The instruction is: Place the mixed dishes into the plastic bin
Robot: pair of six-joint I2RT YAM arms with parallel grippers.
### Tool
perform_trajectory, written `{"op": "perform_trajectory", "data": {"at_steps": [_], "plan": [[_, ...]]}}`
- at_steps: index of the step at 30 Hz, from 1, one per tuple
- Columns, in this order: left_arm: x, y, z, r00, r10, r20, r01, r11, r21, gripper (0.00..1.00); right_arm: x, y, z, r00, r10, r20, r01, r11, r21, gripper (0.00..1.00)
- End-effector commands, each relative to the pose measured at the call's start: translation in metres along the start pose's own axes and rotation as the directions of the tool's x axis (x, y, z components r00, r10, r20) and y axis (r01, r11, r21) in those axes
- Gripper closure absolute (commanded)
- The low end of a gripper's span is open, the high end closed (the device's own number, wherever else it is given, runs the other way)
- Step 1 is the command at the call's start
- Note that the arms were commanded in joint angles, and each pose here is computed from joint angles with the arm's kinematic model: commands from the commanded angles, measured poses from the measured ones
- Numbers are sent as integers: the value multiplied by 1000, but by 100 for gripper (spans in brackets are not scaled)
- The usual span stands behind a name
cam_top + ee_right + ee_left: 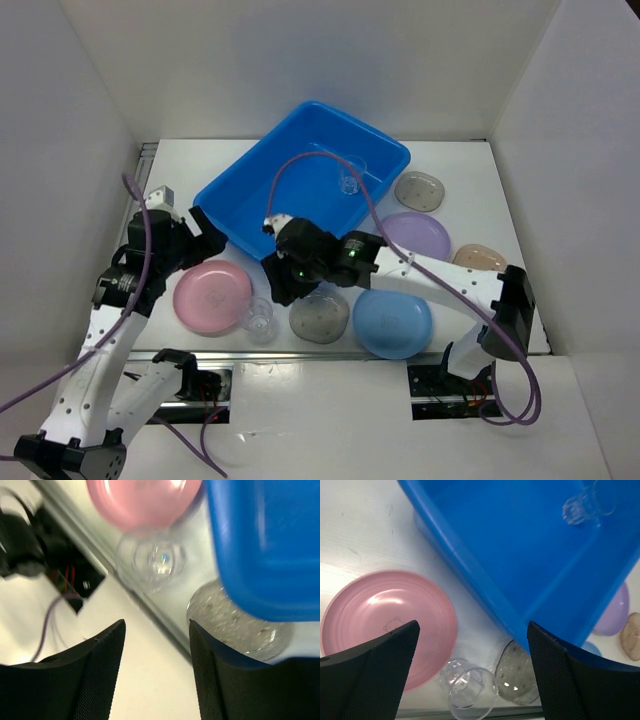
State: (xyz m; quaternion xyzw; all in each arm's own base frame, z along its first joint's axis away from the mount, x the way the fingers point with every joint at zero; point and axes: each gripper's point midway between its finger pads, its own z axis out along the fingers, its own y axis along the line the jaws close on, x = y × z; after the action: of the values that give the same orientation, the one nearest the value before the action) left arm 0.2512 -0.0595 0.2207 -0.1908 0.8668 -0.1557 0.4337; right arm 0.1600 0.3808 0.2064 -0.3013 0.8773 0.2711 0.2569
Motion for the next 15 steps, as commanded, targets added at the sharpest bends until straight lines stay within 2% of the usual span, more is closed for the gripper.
{"op": "perform_trajectory", "data": {"at_steps": [1,4,9,15], "plan": [[-44,-23,-26,988,-52,144,42,997,66,5,29,22,12,997,11,-74,-16,998,-65,44],[-45,-24,-29,986,-62,152,51,996,74,5,50,16,23,993,30,-118,-35,998,-45,46],[-38,-22,-35,984,-82,160,67,993,95,4,63,10,33,989,84,-124,-87,996,-25,46],[-27,-16,-32,987,-89,133,79,994,76,3,52,11,55,990,120,-78,-121,993,-11,47]]}}
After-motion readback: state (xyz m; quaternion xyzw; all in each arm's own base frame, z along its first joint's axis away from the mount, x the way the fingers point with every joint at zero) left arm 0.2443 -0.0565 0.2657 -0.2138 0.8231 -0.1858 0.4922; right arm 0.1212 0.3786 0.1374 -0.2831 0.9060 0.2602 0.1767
